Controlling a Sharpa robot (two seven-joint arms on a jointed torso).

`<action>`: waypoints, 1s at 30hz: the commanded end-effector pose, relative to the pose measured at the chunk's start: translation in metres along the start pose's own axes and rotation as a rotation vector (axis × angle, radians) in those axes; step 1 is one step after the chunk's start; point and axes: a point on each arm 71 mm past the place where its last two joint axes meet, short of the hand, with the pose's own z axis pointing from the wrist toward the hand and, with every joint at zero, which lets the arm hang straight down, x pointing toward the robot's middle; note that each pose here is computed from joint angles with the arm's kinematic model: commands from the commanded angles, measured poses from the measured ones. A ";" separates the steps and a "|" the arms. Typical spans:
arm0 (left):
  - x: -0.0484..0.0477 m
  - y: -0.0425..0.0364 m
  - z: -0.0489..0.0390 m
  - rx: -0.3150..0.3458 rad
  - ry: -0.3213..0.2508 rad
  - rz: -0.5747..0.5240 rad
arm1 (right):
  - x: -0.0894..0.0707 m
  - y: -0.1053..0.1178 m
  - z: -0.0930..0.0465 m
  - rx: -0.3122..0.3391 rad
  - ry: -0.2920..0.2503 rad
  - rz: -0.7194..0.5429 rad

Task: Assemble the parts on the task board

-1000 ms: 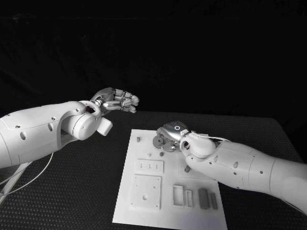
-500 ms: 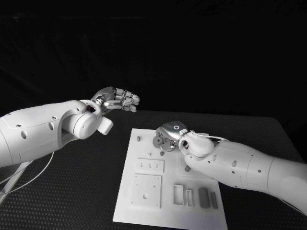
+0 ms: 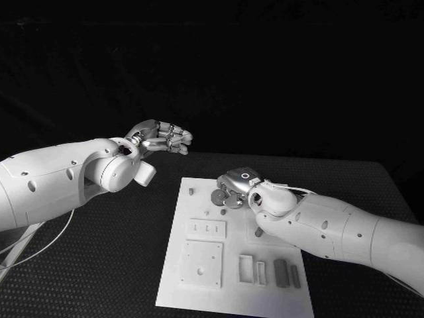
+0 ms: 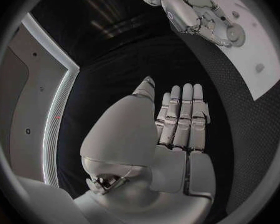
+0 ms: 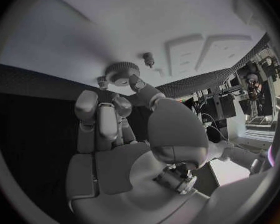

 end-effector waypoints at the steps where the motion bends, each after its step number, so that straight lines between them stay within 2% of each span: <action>1: 0.0011 -0.0016 -0.0002 0.011 0.013 0.003 | 0.001 -0.002 -0.001 0.010 0.016 0.011; 10: 0.0017 -0.0018 0.0000 0.012 0.015 0.003 | 0.003 -0.003 -0.002 0.011 0.042 0.039; 17: -0.0007 -0.0013 -0.0006 0.012 0.008 0.003 | -0.002 -0.017 -0.010 0.038 -0.036 0.106; 19: -0.0031 -0.0009 -0.0014 0.012 0.002 0.004 | -0.007 -0.022 -0.014 0.042 -0.070 0.150; 21: -0.0051 -0.0005 -0.0015 0.012 -0.003 0.005 | -0.017 -0.033 -0.016 0.073 -0.088 0.265; 23: -0.0078 0.0000 -0.0028 0.012 -0.009 0.006 | -0.029 -0.042 -0.019 0.065 -0.118 0.310; 26: -0.0104 0.0005 -0.0028 0.014 -0.014 0.007 | -0.043 -0.058 -0.024 0.072 -0.128 0.402; 30: -0.0175 0.0026 -0.0024 0.013 -0.022 0.010 | -0.057 -0.079 -0.030 0.063 -0.115 0.499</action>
